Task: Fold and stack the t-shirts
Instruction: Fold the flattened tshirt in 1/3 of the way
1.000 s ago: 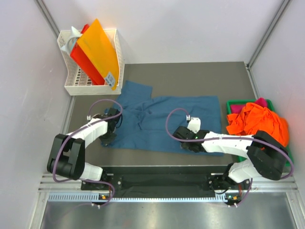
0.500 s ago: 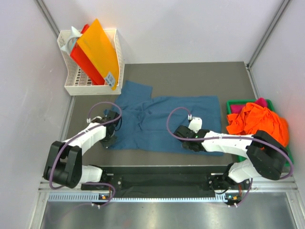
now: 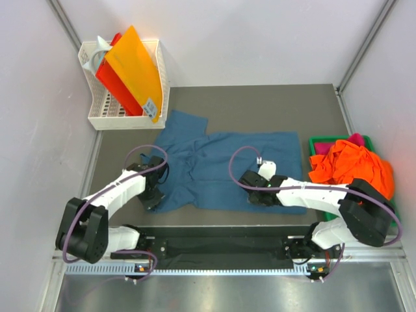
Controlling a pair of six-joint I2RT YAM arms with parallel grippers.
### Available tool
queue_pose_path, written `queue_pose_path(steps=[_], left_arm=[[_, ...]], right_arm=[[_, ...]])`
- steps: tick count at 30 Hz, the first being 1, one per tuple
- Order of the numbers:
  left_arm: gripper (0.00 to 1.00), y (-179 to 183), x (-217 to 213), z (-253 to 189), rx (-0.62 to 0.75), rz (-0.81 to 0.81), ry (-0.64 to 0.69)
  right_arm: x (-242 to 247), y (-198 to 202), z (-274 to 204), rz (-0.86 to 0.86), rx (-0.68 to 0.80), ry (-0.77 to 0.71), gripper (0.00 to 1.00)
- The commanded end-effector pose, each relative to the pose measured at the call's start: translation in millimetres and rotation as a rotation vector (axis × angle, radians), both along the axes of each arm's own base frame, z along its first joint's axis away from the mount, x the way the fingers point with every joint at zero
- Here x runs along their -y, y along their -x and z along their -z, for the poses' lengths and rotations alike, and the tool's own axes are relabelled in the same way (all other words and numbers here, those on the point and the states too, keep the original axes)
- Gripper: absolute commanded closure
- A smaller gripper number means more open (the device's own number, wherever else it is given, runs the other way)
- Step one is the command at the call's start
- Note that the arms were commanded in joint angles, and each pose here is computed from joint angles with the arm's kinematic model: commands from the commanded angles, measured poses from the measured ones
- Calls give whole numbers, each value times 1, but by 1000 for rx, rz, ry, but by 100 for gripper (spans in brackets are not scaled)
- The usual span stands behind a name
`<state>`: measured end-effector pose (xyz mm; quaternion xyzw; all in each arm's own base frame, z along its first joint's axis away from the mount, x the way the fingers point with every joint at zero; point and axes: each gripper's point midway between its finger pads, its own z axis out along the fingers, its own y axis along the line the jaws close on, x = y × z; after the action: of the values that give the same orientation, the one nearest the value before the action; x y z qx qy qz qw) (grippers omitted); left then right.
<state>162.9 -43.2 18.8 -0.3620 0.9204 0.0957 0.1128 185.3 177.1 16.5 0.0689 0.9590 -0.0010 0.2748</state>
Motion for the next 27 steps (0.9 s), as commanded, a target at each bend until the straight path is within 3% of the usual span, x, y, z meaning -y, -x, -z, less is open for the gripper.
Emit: queue_pose_path(steps=[1, 11, 16, 17, 21, 27], left_arm=[[100, 17, 7, -15, -61, 10, 41], [100, 16, 4, -31, -55, 51, 25], [98, -9, 11, -59, 36, 111, 42], [90, -14, 13, -66, 54, 122, 47], [75, -47, 23, -100, 168, 176, 57], [68, -88, 28, -118, 304, 200, 35]], right_arm=[[30, 51, 14, -28, -206, 83, 55], [23, 32, -18, -25, -126, 81, 53], [10, 4, -53, -16, -8, 48, 52], [1, -5, -68, -16, 22, 21, 51], [-14, -41, -110, -25, 117, -2, 49], [-28, -101, -148, -36, 214, -14, 48]])
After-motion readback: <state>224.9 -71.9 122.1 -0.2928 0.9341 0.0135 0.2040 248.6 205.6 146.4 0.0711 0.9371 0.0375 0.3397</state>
